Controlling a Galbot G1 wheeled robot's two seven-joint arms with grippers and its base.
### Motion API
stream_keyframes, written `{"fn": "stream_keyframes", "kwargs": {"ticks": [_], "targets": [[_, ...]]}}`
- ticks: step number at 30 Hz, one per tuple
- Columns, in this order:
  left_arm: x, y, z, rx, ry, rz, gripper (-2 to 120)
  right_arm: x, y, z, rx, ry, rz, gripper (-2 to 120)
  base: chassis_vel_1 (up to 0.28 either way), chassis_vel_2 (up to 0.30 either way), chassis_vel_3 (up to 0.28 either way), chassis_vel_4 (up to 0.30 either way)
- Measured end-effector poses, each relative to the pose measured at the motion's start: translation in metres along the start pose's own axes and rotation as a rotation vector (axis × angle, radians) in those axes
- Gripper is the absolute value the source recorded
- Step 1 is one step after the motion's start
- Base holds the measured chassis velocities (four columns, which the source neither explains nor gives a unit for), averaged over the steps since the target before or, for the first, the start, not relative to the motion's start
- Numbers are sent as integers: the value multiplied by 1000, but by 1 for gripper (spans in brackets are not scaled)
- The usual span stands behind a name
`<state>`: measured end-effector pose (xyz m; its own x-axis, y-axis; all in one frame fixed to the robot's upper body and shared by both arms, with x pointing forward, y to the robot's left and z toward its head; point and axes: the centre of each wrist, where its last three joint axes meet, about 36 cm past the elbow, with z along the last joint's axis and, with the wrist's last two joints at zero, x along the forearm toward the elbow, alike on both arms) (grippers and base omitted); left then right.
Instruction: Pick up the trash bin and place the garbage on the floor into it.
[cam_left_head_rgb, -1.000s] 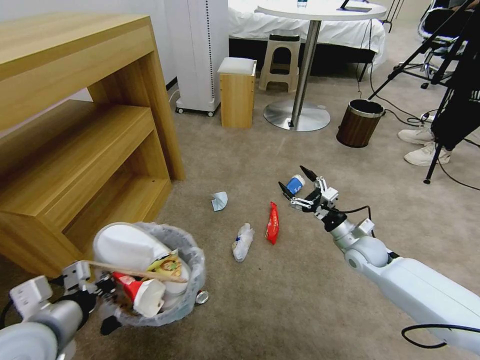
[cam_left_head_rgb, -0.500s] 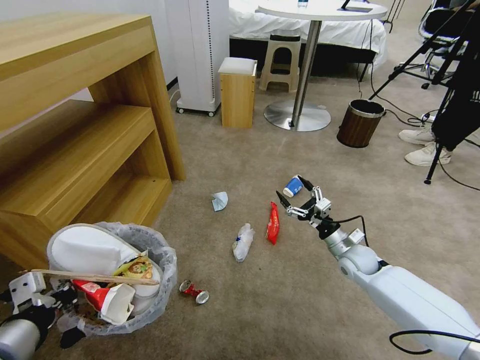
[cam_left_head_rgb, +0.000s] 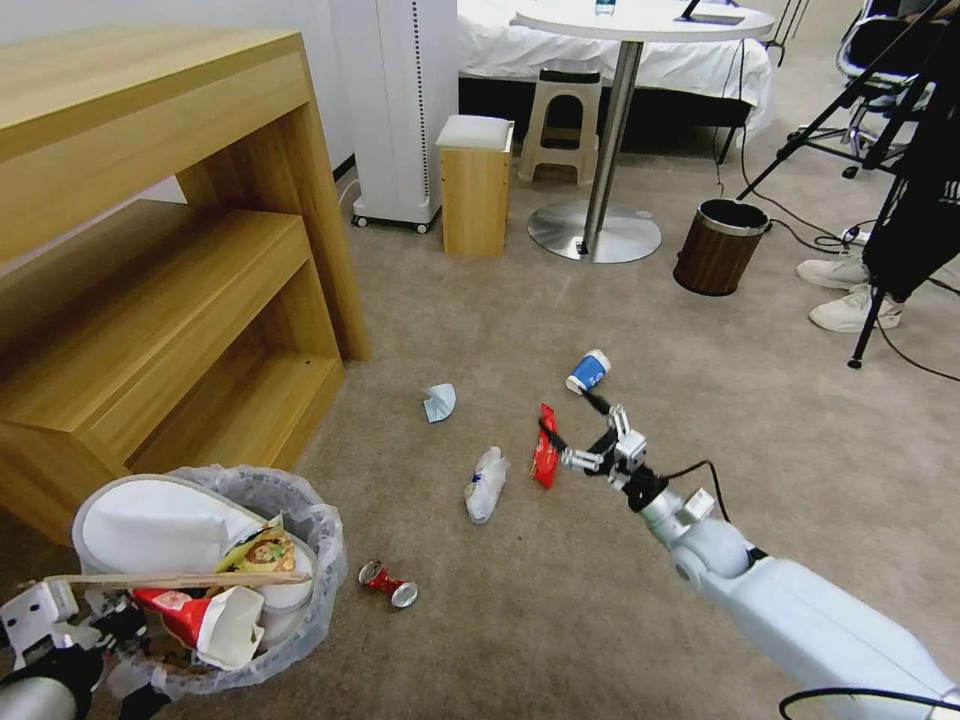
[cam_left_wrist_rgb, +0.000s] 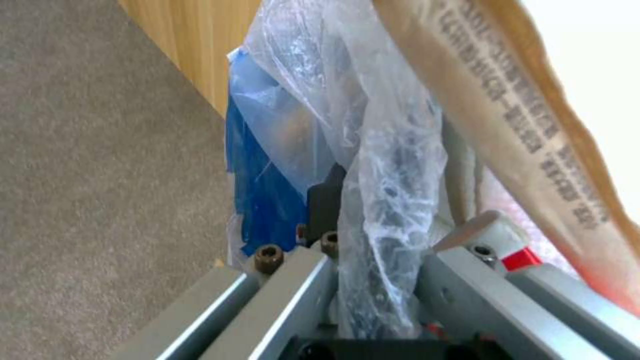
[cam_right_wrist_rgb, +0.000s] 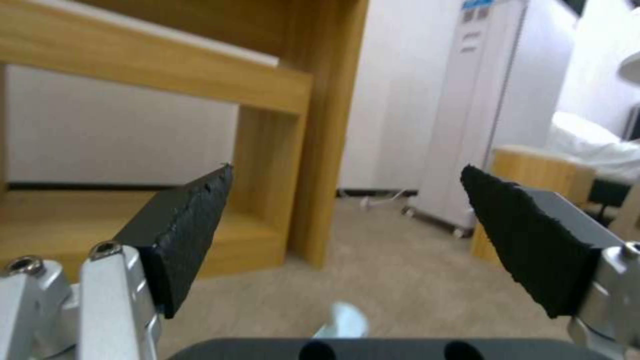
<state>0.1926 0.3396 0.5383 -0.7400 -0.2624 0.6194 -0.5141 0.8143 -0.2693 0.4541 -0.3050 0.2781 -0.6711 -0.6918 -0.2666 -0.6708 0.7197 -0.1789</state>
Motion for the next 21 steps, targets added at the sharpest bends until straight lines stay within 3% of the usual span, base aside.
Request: {"fn": "stream_keyframes", "kwargs": {"ticks": [12,21], "targets": [[-1,-2,5,3,15,18,0,8,9,10,-17,19,-17,95,0,0,0,0],[-2,-3,4,-16,21,30,0,12,8,13,8,41,-30,92,0,0,0,0]]}}
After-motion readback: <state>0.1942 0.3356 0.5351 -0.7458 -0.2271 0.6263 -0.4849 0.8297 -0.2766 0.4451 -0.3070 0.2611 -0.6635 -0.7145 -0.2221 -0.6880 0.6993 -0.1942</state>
